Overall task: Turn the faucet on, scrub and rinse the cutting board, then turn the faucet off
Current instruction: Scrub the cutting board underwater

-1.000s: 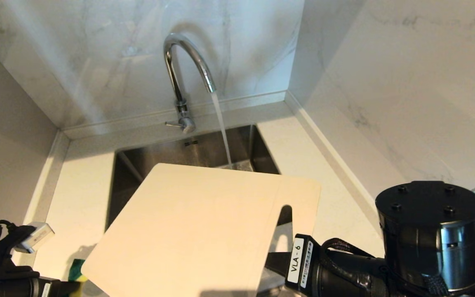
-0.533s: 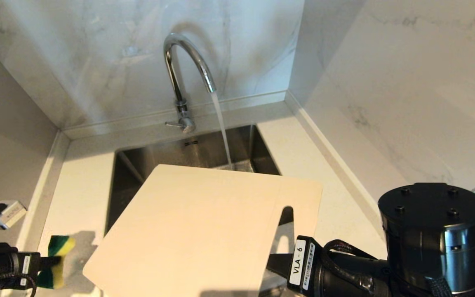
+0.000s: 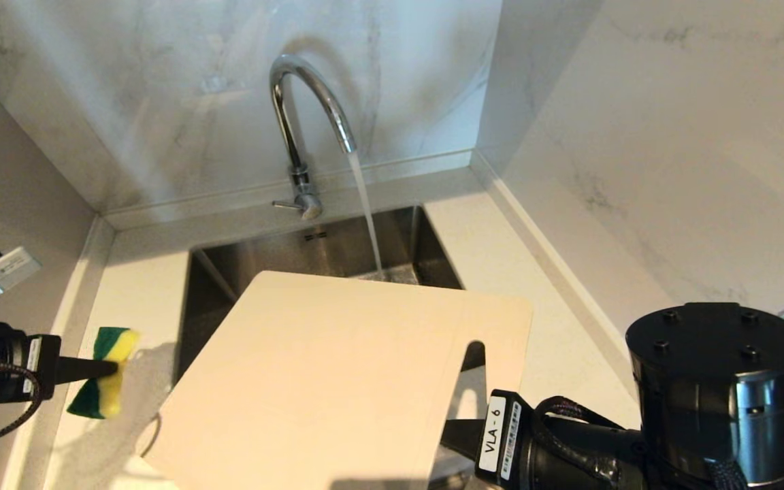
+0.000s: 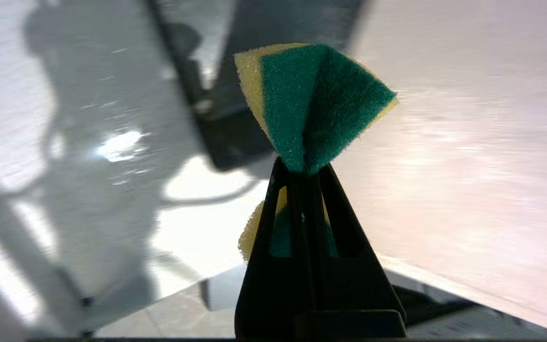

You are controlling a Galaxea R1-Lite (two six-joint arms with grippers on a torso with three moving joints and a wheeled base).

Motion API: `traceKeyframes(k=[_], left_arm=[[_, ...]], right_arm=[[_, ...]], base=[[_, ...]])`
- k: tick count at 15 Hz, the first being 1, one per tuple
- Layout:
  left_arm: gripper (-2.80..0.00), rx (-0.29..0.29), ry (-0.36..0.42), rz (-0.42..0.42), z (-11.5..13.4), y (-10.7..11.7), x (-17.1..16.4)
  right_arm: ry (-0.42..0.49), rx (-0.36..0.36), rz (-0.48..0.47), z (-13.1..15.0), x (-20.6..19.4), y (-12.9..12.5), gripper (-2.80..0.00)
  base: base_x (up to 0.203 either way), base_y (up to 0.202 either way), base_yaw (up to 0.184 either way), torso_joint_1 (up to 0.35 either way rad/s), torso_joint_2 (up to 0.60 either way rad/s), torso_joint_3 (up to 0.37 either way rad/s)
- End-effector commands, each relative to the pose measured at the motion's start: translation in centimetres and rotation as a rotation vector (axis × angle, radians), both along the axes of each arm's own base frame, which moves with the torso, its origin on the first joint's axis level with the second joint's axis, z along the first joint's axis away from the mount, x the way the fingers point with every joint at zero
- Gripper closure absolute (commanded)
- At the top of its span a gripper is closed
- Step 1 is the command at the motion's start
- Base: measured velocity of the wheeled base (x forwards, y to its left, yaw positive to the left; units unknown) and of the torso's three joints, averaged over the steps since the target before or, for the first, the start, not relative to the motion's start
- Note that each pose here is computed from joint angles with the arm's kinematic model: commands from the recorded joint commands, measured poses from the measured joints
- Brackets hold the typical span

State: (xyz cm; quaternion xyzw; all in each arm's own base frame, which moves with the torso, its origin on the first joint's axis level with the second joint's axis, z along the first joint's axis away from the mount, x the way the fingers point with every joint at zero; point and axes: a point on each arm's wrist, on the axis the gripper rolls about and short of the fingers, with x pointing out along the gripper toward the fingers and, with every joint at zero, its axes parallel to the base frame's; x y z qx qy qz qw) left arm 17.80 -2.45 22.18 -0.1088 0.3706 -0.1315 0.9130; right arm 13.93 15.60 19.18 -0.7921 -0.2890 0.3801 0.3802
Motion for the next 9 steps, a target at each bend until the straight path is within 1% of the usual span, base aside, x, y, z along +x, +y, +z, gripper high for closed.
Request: traceKeyframes(k=[1,3,4,5,6,7,8,9], left_arm=[[0.0,-0.065,-0.021,-0.112,3.1,-3.2,-0.1],[0.0,-0.118,0.01,-0.209,5.2,-6.2,-1.2],[0.0,-0.134,0.034,-0.259,5.9,-7.7,-1.9],[0.0,-0.137,0.057,-0.306,6.1,-9.3,-2.7],[0.0,-0.122,0.078,-0.348,6.1,-10.9,-3.6],[0.0,-0.094,0.098,-0.373,5.7,-12.5,-4.4],[0.0,-0.052,0.117,-0.377,5.0,-14.1,-4.8],[0.0,-0.004,0.137,-0.357,4.0,-15.5,-4.7]], right_arm=[[-0.015,-0.001,0.006,0.1,-0.2,-0.2,0.0],[-0.012,-0.003,0.006,0.0,-0.2,-0.2,0.0],[-0.011,-0.005,0.006,0.0,-0.1,-0.1,0.0],[-0.011,-0.004,0.006,0.0,-0.1,-0.1,0.0],[-0.011,-0.004,0.006,0.0,-0.1,-0.1,0.0],[-0.011,-0.003,0.006,0.0,-0.1,-0.1,0.0],[-0.011,-0.002,0.006,0.0,-0.2,-0.2,0.0],[-0.011,-0.002,0.006,0.0,-0.2,-0.2,0.0]], base=[[0.0,0.0,0.0,0.0,0.0,0.0],[0.0,0.0,0.0,0.0,0.0,0.0],[0.0,0.0,0.0,0.0,0.0,0.0],[0.0,0.0,0.0,0.0,0.0,0.0],[0.0,0.0,0.0,0.0,0.0,0.0],[0.0,0.0,0.0,0.0,0.0,0.0],[0.0,0.0,0.0,0.0,0.0,0.0],[0.0,0.0,0.0,0.0,0.0,0.0]])
